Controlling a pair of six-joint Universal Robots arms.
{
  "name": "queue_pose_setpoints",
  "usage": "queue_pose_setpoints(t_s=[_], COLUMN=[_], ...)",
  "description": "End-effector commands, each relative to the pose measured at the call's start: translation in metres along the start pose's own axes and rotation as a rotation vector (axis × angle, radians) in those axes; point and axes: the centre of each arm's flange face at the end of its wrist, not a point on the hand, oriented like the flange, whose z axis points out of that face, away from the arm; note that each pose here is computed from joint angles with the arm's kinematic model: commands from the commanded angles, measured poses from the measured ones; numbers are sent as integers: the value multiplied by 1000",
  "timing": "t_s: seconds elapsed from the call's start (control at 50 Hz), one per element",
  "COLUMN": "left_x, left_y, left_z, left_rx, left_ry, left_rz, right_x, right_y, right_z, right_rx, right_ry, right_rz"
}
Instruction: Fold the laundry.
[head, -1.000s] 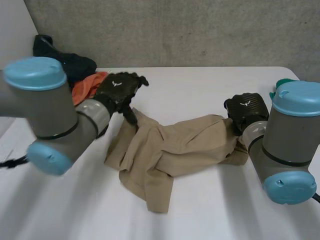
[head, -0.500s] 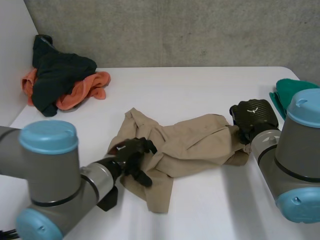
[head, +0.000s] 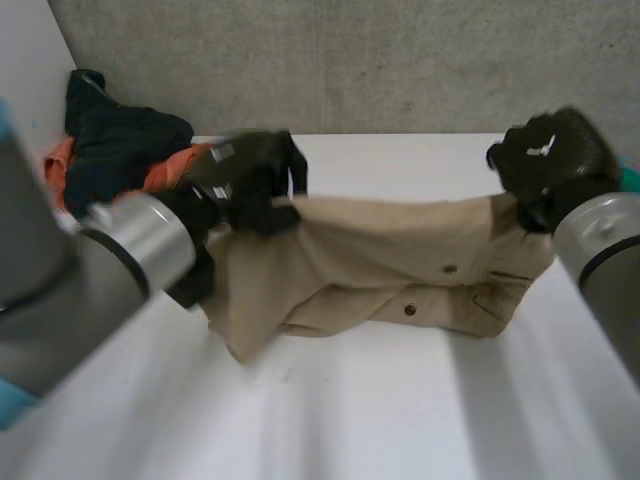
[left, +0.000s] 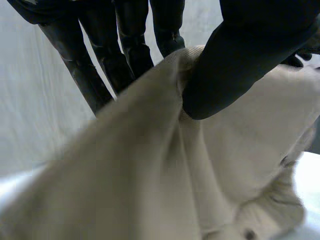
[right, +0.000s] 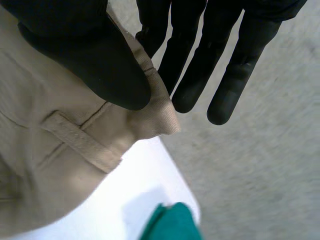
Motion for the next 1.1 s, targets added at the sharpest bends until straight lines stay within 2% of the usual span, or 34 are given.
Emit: queue_pose_setpoints(t_s=[0.02,0.14,0.22,0.3,0.32,0.38,0.4,0.46,0.48,0.52,0.56,0.68,0.76,0.86,0.98,1.0,1.1], left_x=[3,-12,-24,-33,-32,-28,-27,-24,-22,-18,-20,-36,-42,-41,-36,-35,-40], left_y=[-20,29,42,20,-2,-43,-66,-104,-133,-148,-158,-138,-110,-70,28,53,136], left_z=[-13,14,50,92,106,120,125,123,114,107,101,106,103,87,64,58,44], left_rx=[-77,-271,-254,-52,92,359,529,797,962,1054,1072,920,767,597,282,209,-43], left_ry=[-8,13,3,-52,-75,-120,-149,-197,-232,-242,-242,-226,-228,-201,-120,-101,-61], left_rz=[319,545,628,680,711,754,780,806,817,814,797,747,716,695,644,634,596], right_x=[19,-8,-27,-22,-13,17,26,56,62,75,94,95,77,30,-30,-49,-92], right_y=[-20,2,14,3,-8,-41,-51,-85,-93,-107,-124,-126,-106,-57,16,38,88], right_z=[-14,13,45,84,99,119,122,126,125,122,113,111,118,125,121,116,93], right_rx=[-26,-113,-151,-80,-21,148,203,422,473,568,684,698,598,387,130,56,-93], right_ry=[-45,-132,-162,-61,17,195,240,393,426,497,593,602,527,362,169,112,-39], right_rz=[-48,-65,-63,10,53,153,181,276,292,312,332,325,310,265,210,195,153])
